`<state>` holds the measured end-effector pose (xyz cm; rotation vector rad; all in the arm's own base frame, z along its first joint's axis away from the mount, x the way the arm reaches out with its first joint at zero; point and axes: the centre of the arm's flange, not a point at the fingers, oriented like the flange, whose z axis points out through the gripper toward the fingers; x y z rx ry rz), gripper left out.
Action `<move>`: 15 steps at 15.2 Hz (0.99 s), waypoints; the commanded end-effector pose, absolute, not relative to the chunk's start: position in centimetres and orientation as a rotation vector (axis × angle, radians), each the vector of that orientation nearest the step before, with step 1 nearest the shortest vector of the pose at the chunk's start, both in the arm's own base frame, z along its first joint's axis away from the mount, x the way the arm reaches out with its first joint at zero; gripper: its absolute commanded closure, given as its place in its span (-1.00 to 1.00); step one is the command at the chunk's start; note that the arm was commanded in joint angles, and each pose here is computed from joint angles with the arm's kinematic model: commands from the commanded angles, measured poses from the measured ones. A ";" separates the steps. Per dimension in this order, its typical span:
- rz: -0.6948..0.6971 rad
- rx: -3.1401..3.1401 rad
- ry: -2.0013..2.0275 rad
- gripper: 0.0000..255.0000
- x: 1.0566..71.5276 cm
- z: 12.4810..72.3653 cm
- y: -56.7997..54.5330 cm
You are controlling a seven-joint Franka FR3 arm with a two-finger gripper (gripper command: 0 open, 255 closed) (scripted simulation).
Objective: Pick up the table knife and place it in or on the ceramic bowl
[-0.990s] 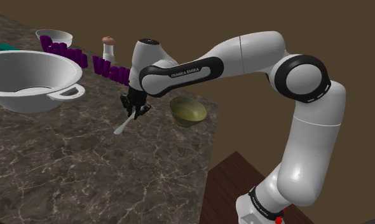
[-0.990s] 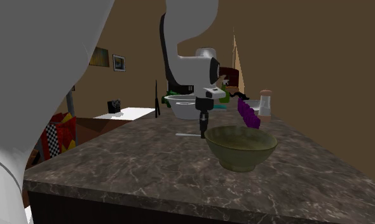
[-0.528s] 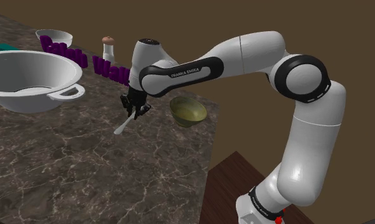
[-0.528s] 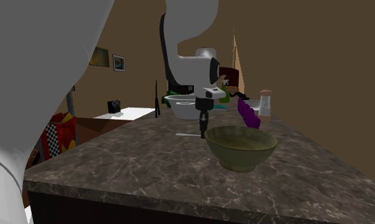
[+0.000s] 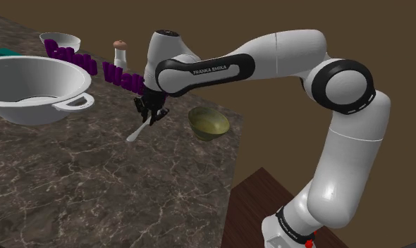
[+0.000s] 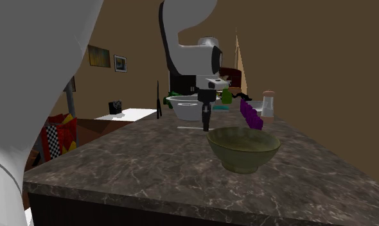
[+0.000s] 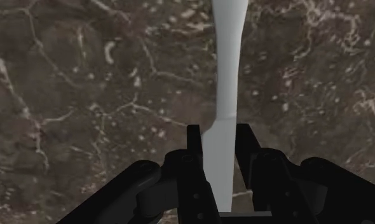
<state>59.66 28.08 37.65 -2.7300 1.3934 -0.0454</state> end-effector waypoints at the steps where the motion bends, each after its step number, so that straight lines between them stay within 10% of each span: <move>1: -0.045 -2.730 1.393 1.00 59.7 38.7 28.1; 15: -0.045 -2.730 1.393 1.00 59.7 46.1 28.1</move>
